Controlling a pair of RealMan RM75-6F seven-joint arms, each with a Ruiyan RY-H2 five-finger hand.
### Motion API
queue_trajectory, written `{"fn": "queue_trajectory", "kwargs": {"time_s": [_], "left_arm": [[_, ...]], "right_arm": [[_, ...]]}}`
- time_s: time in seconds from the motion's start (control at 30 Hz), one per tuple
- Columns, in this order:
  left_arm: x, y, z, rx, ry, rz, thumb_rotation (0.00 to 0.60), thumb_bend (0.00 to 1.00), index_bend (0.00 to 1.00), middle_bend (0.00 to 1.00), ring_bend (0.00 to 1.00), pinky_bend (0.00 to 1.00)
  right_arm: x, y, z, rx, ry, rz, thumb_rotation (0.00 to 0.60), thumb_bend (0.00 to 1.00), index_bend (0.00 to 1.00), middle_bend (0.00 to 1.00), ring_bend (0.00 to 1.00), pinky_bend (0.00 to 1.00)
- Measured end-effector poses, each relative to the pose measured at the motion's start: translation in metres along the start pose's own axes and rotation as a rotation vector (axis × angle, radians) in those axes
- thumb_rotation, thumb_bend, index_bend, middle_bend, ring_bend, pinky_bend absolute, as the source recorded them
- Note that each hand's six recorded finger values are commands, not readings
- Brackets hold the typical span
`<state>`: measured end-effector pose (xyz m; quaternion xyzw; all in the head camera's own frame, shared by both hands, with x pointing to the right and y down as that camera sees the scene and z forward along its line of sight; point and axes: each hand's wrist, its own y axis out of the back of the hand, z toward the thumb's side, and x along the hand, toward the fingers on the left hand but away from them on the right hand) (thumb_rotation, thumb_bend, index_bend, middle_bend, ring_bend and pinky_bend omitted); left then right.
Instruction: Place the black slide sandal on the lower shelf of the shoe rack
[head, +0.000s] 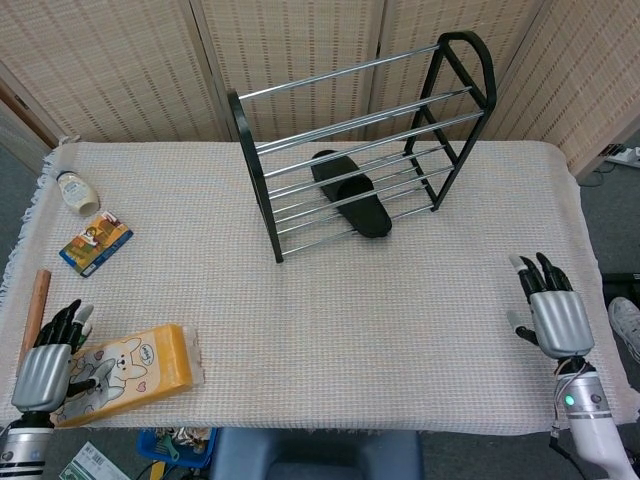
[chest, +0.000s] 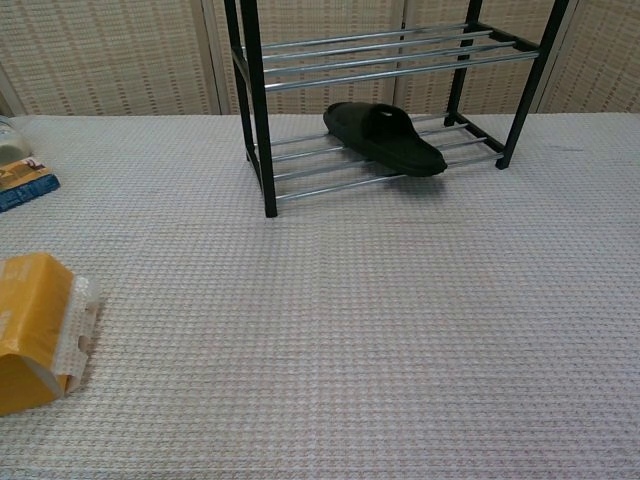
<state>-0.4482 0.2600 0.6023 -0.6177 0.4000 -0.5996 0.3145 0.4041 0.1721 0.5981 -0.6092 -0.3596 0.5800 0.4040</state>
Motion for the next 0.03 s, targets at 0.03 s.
{"fn": "queue_trajectory", "kwargs": {"time_s": [0.03], "left_arm": [[0.0008,0.0002,0.0009,0.002,-0.001,0.002,0.6,0.24,0.09,0.0,0.0,0.17]], "right_arm": [[0.0057,-0.0005,-0.0039,-0.002,-0.007,-0.001,0.6,0.33,0.0,0.11,0.03,0.13]]}}
